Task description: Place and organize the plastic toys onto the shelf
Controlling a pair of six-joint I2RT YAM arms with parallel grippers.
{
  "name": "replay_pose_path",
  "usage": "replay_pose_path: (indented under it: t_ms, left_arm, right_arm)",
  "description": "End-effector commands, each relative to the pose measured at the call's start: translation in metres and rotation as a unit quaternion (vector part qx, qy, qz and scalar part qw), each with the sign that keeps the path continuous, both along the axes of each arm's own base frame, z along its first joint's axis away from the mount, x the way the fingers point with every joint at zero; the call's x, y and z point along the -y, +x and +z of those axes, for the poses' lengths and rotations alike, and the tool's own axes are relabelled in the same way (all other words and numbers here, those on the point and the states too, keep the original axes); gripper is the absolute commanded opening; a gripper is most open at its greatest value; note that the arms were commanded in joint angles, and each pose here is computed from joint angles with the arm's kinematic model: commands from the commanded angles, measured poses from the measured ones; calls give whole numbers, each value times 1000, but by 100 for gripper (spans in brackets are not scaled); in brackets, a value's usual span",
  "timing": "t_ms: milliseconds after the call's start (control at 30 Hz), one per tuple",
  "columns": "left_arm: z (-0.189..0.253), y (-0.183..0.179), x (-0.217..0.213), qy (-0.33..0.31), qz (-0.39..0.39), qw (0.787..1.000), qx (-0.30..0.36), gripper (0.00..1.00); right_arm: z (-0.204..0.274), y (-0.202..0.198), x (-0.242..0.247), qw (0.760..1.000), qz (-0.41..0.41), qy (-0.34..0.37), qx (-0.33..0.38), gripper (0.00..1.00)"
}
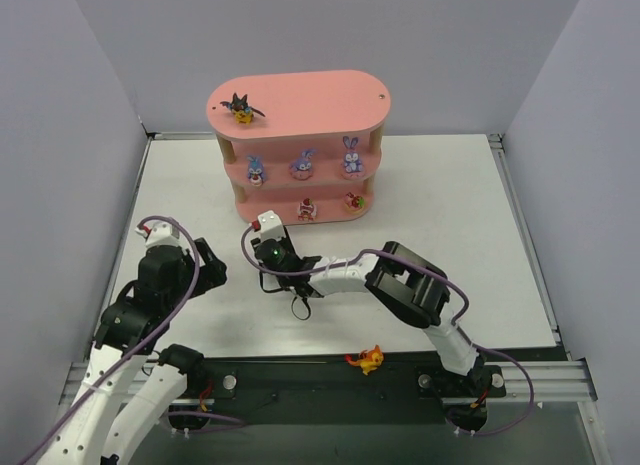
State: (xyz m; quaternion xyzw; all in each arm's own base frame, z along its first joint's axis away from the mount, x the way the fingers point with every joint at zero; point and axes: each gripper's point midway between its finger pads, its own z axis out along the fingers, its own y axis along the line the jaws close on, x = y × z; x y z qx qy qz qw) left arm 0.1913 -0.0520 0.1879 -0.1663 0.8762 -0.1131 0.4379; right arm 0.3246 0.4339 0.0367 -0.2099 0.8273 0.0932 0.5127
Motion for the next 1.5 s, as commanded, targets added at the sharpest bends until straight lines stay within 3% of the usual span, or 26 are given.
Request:
replay_pose_path:
  t_ms: [0, 300, 633, 1067, 1467]
  left_arm:
    - [6, 21, 0, -10, 35, 999, 22, 92]
    - [-5, 24, -9, 3, 64, 998, 18, 92]
    - [-5, 24, -13, 8, 74, 997, 16, 92]
    - [0, 23, -16, 10, 78, 997, 24, 92]
    - [0, 22, -15, 13, 73, 997, 24, 92]
  right_arm:
    - [27, 22, -22, 997, -32, 41, 63, 0]
    - [48, 57, -29, 991, -64, 66, 96, 0]
    - [49, 84, -33, 989, -76, 93, 83, 0]
    - [38, 90, -44, 990, -82, 89, 68, 0]
    - [23, 96, -40, 991, -108, 62, 56, 19]
